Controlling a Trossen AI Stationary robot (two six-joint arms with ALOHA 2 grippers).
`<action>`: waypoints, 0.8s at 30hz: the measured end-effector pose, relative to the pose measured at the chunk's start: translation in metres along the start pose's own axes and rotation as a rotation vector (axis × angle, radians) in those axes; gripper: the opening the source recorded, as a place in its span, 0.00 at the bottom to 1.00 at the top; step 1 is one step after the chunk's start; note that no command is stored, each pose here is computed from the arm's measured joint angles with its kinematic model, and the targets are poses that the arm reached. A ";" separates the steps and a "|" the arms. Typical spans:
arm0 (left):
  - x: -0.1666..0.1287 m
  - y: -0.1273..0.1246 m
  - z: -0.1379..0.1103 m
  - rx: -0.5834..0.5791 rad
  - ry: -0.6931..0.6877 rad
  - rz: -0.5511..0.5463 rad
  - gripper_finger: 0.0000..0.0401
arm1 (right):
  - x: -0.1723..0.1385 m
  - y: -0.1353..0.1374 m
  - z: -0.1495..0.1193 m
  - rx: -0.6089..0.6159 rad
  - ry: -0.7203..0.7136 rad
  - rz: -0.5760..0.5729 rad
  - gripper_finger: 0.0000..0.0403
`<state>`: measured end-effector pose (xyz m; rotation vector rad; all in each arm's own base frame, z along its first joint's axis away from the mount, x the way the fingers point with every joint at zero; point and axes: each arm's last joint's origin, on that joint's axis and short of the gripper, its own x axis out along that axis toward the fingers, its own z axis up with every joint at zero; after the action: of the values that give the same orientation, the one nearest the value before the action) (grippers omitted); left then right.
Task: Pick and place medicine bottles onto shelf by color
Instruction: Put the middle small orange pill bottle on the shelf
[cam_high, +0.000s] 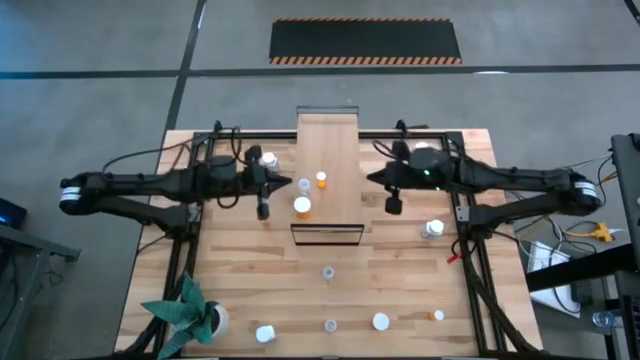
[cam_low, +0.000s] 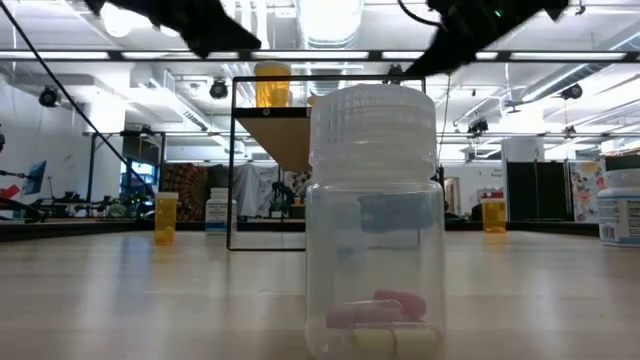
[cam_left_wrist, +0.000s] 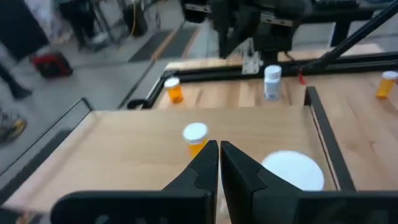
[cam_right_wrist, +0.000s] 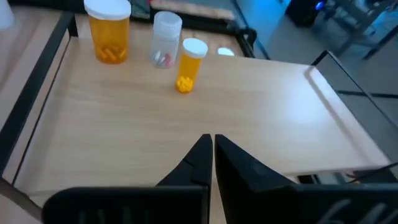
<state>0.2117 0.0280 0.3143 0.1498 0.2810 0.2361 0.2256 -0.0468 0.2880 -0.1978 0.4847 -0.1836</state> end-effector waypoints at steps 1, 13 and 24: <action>-0.001 0.002 0.009 -0.011 0.030 0.012 0.00 | -0.001 0.002 -0.007 0.018 -0.021 -0.005 0.02; 0.051 0.010 0.073 0.021 0.366 0.043 0.19 | -0.005 0.023 -0.076 0.171 -0.257 -0.016 0.02; 0.100 0.009 0.090 -0.098 0.486 0.036 0.52 | -0.015 0.035 -0.111 0.079 -0.354 -0.022 0.02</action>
<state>0.3290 0.0517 0.3761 -0.0022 0.7490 0.3202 0.1638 -0.0258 0.1900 -0.1537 0.1235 -0.1841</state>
